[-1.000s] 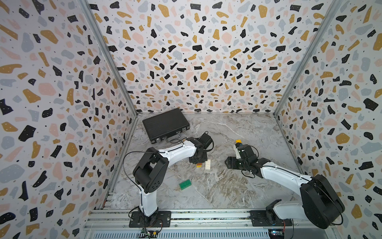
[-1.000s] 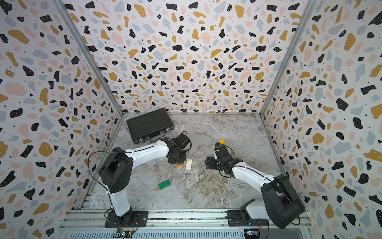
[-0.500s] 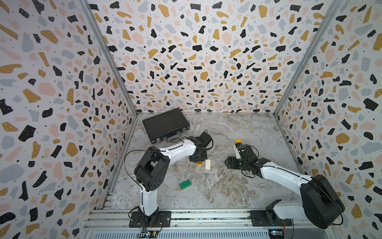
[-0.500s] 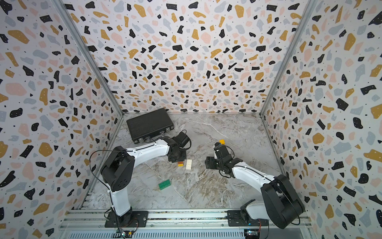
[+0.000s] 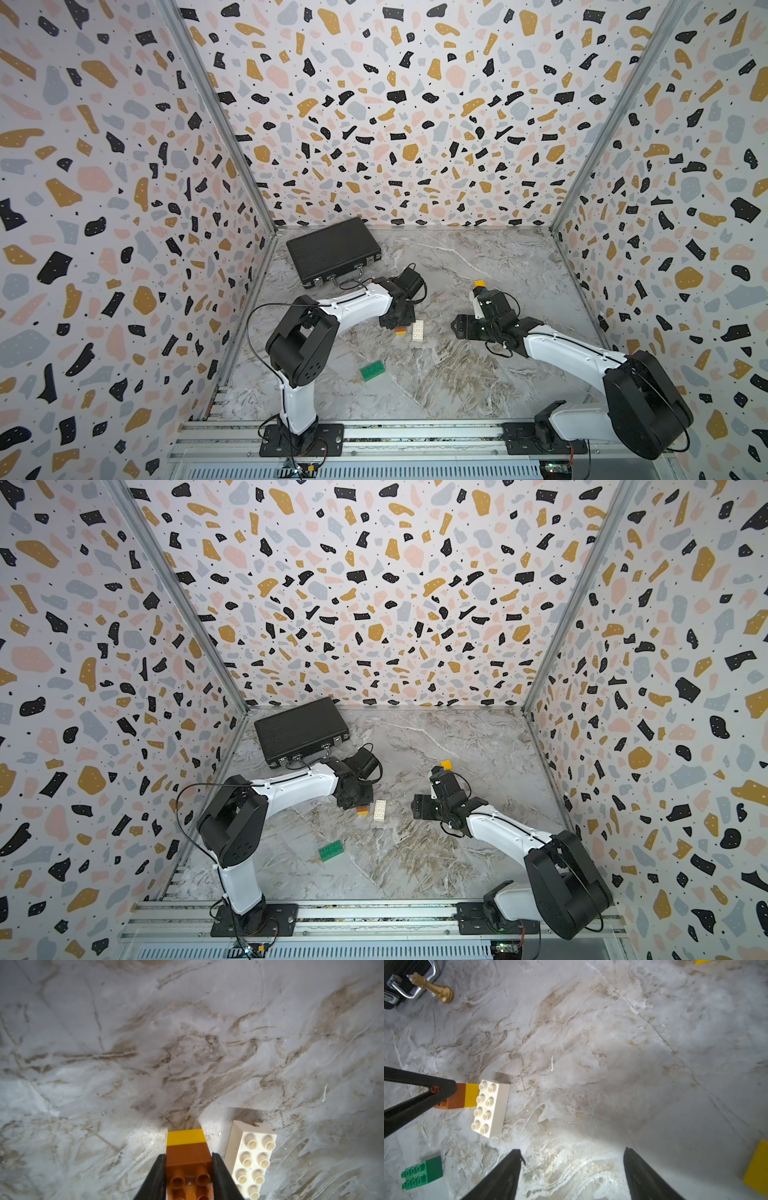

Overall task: Assemble an ice cream with lego
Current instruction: Assemble the lego brick with the lego brick.

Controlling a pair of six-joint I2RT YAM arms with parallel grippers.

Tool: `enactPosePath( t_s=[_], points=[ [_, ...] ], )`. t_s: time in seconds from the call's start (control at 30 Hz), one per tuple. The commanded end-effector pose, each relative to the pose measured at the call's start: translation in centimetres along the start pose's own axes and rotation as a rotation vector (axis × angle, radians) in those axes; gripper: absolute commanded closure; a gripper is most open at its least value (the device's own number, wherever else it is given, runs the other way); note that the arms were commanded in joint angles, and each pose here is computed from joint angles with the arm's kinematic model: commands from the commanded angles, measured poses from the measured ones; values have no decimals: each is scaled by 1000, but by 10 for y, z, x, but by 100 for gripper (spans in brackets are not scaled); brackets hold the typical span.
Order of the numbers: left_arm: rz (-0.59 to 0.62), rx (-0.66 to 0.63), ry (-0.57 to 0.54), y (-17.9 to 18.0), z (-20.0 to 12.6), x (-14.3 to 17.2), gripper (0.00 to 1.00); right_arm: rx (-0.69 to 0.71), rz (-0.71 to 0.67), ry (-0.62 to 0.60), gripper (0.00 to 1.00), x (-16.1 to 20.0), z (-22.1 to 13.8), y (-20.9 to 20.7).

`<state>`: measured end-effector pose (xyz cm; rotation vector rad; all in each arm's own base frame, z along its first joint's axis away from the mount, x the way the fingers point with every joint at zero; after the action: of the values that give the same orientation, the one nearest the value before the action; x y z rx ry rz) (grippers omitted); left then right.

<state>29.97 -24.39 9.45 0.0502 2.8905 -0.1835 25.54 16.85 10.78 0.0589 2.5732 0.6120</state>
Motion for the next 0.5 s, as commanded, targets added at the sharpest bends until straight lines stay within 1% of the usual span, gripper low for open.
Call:
enactPosePath(
  t_s=[0.0,0.03,0.1,0.13,0.2,0.23,0.33,0.37,0.47],
  points=[
    [-1,-16,41,9,6,8,53,-5,-14,-20,16,-8,-4,7],
    [-1,-8,28,9,2,5,47,-5,-13,-23,15,-9,-4,7],
    [2,8,-1,9,-10,1,30,2,-9,-25,13,-9,-4,6],
    [5,15,-17,8,-17,-2,25,4,-9,-26,13,-9,-4,5],
    [19,45,-58,6,-36,-8,7,12,-4,-31,12,-10,-6,4],
    [30,57,-76,6,-46,-10,1,15,-1,-35,12,-11,-7,3],
    [100,109,-132,3,-85,-14,1,39,25,-58,11,-16,-11,-3],
    [131,117,-142,4,-99,-13,0,70,49,-71,11,-23,-13,-7],
    [240,99,-148,14,-133,-4,0,220,102,-51,11,-46,-28,-23]
  ],
)
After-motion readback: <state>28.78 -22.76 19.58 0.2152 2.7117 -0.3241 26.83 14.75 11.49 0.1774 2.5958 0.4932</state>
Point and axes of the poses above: each gripper's point midway between its finger pads, its own z axis out along the fingers, its own y axis along the line the jaws close on, x = y × z, the point moved 5 cm from there along -z, back along the fingers, and after that the axes turned 7 degrees about z, right-handed, at the moved point
